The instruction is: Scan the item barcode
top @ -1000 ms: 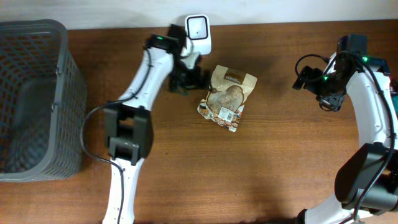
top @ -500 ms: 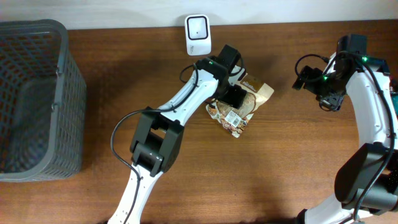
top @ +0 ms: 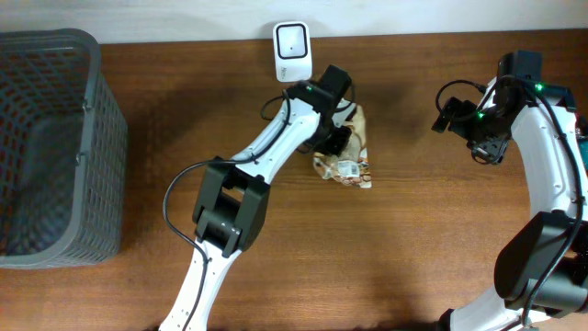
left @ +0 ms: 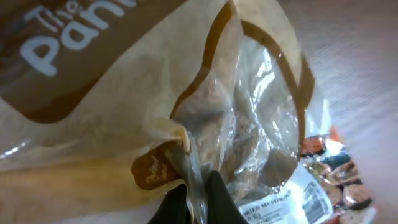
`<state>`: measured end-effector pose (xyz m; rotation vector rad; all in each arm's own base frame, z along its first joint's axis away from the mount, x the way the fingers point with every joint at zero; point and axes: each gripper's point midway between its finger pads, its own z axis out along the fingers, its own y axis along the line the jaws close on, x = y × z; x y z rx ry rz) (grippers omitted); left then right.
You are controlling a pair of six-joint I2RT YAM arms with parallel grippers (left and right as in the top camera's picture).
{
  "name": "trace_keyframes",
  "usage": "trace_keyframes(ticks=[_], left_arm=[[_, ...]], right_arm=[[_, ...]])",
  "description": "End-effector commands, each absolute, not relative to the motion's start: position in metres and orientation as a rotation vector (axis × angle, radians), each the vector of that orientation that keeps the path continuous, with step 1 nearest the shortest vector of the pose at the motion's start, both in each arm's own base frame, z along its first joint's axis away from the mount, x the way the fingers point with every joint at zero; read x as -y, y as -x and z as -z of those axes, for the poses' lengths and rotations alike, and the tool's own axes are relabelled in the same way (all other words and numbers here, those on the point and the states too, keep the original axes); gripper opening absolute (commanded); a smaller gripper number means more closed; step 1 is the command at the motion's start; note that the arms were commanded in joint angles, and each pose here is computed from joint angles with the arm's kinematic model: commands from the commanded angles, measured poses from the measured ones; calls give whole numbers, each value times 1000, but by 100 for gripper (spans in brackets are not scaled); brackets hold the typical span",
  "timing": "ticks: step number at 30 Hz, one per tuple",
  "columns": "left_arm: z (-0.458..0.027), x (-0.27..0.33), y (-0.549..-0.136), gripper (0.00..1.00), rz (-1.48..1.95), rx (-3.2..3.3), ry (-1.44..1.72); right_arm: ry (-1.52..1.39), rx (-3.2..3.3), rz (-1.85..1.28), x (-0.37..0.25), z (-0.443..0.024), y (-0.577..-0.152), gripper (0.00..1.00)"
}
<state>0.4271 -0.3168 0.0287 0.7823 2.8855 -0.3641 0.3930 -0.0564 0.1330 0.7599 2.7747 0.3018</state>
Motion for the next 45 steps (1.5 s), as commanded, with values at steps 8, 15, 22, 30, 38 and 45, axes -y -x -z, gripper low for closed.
trace_keyframes(ticks=[8,15,22,30,38,45], left_arm=[[-172,142,-499,0,-1029,-2467,-327],[-143,101,-464,0,-1115,-2681,-276],[-78,70,-429,5,-1446,-2747,-481],[-57,166,-416,25,-1256,-2631,-645],[-62,255,-390,68,-794,-2767,-693],[-141,170,-466,65,-339,-2878,-161]], right_arm=[[-765,-2771,-288,59,-134,-392,98],[-765,-2771,-288,59,-134,-391,98],[-765,-2771,-288,59,-134,-391,98],[-765,-2771,-288,59,-134,-391,98],[-765,-2771,-288,59,-134,-391,98],[-765,-2771,-288,59,-134,-391,98]])
